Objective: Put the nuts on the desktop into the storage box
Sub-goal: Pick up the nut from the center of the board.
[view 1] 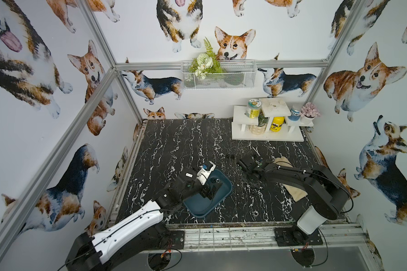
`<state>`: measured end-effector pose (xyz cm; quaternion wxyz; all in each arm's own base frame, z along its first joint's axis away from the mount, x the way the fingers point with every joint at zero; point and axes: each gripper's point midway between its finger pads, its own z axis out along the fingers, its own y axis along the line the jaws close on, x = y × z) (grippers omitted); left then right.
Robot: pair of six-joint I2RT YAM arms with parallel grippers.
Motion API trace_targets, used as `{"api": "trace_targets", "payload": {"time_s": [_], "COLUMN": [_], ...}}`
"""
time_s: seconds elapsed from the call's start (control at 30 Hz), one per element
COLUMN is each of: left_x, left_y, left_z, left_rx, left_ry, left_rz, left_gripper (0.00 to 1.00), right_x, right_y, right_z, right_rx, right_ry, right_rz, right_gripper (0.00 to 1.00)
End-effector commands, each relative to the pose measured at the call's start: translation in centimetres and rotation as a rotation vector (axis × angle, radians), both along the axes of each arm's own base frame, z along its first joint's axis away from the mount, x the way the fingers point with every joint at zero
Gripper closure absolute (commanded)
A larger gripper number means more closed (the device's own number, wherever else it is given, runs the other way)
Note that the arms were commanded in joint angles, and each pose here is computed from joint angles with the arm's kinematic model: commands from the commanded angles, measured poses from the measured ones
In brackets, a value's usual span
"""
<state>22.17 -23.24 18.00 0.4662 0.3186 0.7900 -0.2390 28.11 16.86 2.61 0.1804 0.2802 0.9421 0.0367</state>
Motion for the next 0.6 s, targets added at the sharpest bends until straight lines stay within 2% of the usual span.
{"api": "trace_targets", "payload": {"time_s": [0.0, 0.17, 0.23, 0.43, 0.57], "left_x": [0.1, 0.1, 0.2, 0.3, 0.2], "left_y": [-0.5, -0.6, -0.7, -0.8, -0.8], "left_z": [0.5, 0.4, 0.5, 0.4, 0.2], "left_rx": [-0.022, -0.023, -0.022, -0.018, -0.024], "left_ry": [-0.01, -0.004, 0.001, 0.011, 0.016], "left_rz": [-0.016, -0.018, -0.017, -0.016, -0.016], "left_gripper": [0.0, 0.0, 0.0, 0.0, 0.0], "right_x": [-0.3, -0.3, -0.1, 0.5, 0.5], "right_y": [-1.3, -2.1, -2.3, -2.9, -2.4], "right_z": [-0.3, -0.3, 0.0, 0.2, -0.3], "right_rx": [-0.05, -0.044, -0.04, -0.04, -0.02], "right_ry": [0.013, 0.013, 0.005, -0.012, -0.008], "right_rz": [0.02, 0.034, 0.031, 0.041, 0.063], "right_gripper": [0.77, 0.61, 0.58, 0.6, 0.69]}}
